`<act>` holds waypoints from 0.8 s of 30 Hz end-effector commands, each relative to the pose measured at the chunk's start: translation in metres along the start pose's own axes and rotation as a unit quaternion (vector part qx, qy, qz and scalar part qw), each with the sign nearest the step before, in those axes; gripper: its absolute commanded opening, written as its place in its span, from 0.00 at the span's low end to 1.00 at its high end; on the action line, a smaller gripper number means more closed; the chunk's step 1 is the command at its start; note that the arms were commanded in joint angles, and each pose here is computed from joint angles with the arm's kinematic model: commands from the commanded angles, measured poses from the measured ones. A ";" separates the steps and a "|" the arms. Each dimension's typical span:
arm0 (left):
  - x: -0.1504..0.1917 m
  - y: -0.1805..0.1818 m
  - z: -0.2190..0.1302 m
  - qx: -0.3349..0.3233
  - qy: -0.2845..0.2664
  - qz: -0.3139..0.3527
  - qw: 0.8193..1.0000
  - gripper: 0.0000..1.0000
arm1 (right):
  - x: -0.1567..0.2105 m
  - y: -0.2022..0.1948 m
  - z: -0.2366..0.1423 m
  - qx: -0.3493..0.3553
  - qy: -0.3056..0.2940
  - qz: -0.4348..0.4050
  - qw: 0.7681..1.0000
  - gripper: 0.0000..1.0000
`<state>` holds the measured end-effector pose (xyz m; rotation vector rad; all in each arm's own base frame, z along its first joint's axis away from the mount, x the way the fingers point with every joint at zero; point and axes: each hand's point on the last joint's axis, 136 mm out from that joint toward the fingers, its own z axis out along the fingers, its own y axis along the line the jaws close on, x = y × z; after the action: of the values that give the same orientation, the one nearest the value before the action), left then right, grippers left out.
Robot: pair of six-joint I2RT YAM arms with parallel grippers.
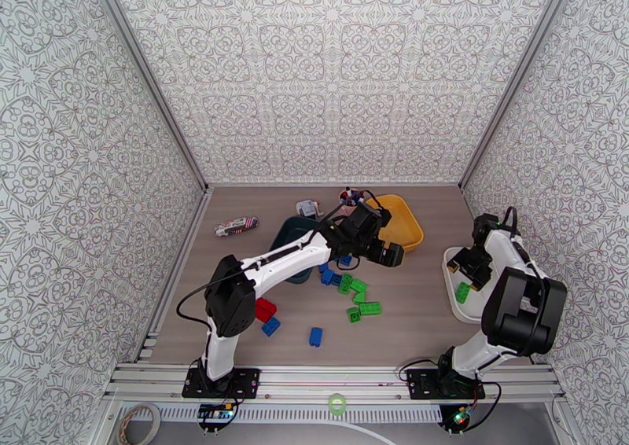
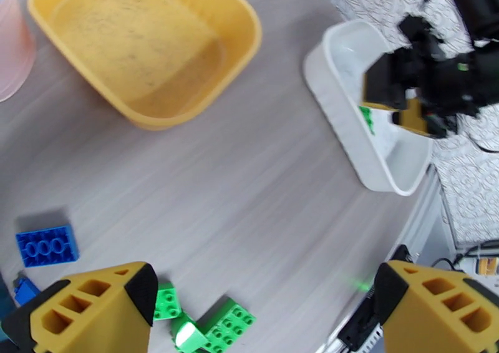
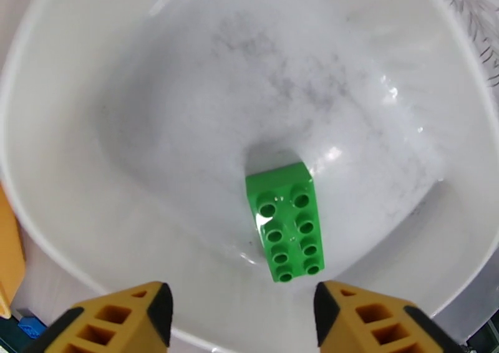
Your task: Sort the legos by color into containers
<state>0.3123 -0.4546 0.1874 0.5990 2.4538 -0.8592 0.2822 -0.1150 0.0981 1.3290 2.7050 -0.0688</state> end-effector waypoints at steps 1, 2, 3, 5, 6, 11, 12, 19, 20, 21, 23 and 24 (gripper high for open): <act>-0.023 0.019 -0.035 -0.057 -0.057 -0.017 0.997 0.97 | -0.015 0.001 -0.052 -0.026 -0.071 -0.008 0.997 0.70; -0.023 0.025 -0.039 -0.071 -0.063 -0.022 0.995 0.97 | -0.013 0.004 -0.060 -0.039 -0.079 -0.012 0.996 0.71; -0.022 0.033 -0.043 -0.086 -0.066 -0.029 0.994 0.98 | -0.010 0.008 -0.066 -0.054 -0.084 -0.018 0.995 0.72; -0.020 0.050 -0.053 -0.122 -0.071 -0.047 0.989 0.97 | 0.000 0.023 -0.074 -0.088 -0.084 -0.039 0.992 0.71; -0.019 0.061 -0.059 -0.144 -0.074 -0.058 0.985 0.97 | 0.010 0.034 -0.077 -0.110 -0.079 -0.058 0.989 0.71; -0.002 0.108 -0.091 -0.221 -0.084 -0.116 0.965 0.97 | 0.085 0.095 -0.082 -0.207 -0.031 -0.179 0.961 0.72; 0.003 0.119 -0.099 -0.235 -0.087 -0.135 0.959 0.97 | 0.101 0.104 -0.081 -0.219 -0.016 -0.199 0.955 0.72; 0.059 0.163 -0.130 -0.265 -0.089 -0.234 0.931 0.97 | 0.216 0.149 -0.062 -0.248 0.072 -0.346 0.902 0.78; 0.068 0.165 -0.131 -0.265 -0.086 -0.241 0.930 0.97 | 0.228 0.153 -0.057 -0.246 0.081 -0.363 0.895 0.78; 0.075 0.167 -0.132 -0.263 -0.083 -0.252 0.927 0.97 | 0.238 0.155 -0.051 -0.236 0.089 -0.379 0.890 0.78; 0.088 0.167 -0.136 -0.265 -0.081 -0.258 0.926 0.97 | 0.253 0.158 -0.041 -0.215 0.101 -0.409 0.881 0.78; 0.093 0.167 -0.138 -0.268 -0.084 -0.261 0.923 0.97 | 0.258 0.158 -0.036 -0.200 0.103 -0.421 0.879 0.78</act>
<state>0.3016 -0.2311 0.1555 -0.2364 2.5644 -0.3449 0.2508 0.1745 0.1136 0.0712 2.9686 0.5677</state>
